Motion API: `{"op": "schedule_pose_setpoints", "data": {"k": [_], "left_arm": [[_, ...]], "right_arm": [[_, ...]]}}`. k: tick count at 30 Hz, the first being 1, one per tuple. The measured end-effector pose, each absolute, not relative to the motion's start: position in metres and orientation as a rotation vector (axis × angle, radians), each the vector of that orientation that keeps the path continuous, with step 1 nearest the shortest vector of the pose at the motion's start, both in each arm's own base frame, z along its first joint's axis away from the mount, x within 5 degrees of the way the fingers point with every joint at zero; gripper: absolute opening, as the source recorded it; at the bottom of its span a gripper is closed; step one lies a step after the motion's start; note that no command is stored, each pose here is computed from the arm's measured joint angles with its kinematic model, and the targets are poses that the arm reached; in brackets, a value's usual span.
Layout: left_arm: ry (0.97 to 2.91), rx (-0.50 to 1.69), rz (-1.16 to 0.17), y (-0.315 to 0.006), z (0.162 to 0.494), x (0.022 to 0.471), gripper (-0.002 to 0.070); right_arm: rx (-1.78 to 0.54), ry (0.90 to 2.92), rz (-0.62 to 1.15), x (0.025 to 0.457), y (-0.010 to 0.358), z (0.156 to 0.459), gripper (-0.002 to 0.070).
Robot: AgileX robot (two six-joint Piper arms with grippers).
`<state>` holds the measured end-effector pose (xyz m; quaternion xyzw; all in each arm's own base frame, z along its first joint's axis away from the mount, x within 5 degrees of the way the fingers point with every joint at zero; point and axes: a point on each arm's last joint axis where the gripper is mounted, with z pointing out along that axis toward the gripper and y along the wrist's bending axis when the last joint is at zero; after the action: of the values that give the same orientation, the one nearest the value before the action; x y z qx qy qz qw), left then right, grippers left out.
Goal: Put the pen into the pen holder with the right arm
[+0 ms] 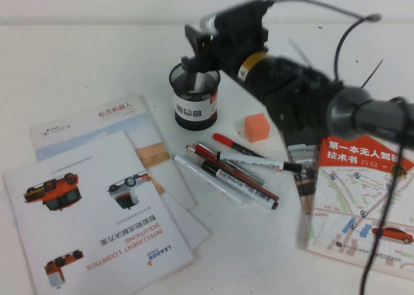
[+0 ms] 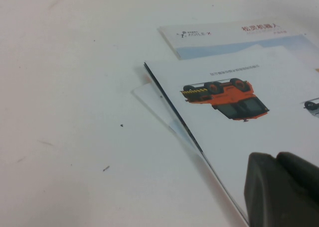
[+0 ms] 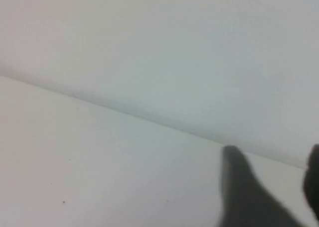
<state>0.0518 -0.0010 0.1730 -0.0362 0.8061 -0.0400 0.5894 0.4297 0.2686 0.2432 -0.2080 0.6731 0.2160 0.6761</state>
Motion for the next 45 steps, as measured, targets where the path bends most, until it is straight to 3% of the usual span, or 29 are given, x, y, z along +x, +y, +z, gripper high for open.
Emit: {"op": "schedule_pose_setpoints", "data": {"k": [3, 5, 9, 14, 21, 31, 39, 45], "left_arm": [[1.877, -0.084, -0.093, -0.001, 0.173, 0.052, -0.0003], [1.877, -0.084, -0.093, -0.001, 0.173, 0.052, -0.0003], [1.877, -0.084, -0.093, -0.001, 0.173, 0.052, -0.0003], [1.877, -0.084, -0.093, -0.001, 0.173, 0.052, -0.0003], [1.877, -0.084, -0.093, -0.001, 0.173, 0.052, -0.0002], [1.877, -0.084, -0.093, -0.001, 0.173, 0.052, -0.0003], [1.877, -0.084, -0.093, -0.001, 0.173, 0.052, -0.0003], [1.877, -0.084, -0.093, -0.001, 0.173, 0.052, -0.0003]], "right_arm": [[-0.471, 1.574, 0.460, 0.418, 0.260, 0.280, 0.0116], [-0.482, 1.636, 0.429, 0.406, 0.250, 0.306, 0.0038], [-0.484, 1.720, 0.386, 0.379, 0.231, 0.352, -0.0007], [-0.446, 1.621, 0.423, 0.335, 0.204, 0.394, -0.0016], [-0.326, 1.488, 0.538, 0.267, 0.163, 0.379, -0.0019], [-0.322, 1.525, 0.539, 0.195, 0.119, 0.362, -0.0019], [-0.332, 1.549, 0.530, 0.161, 0.098, 0.366, -0.0019], [-0.263, 1.627, 0.573, 0.162, 0.096, 0.360, -0.0019]]}}
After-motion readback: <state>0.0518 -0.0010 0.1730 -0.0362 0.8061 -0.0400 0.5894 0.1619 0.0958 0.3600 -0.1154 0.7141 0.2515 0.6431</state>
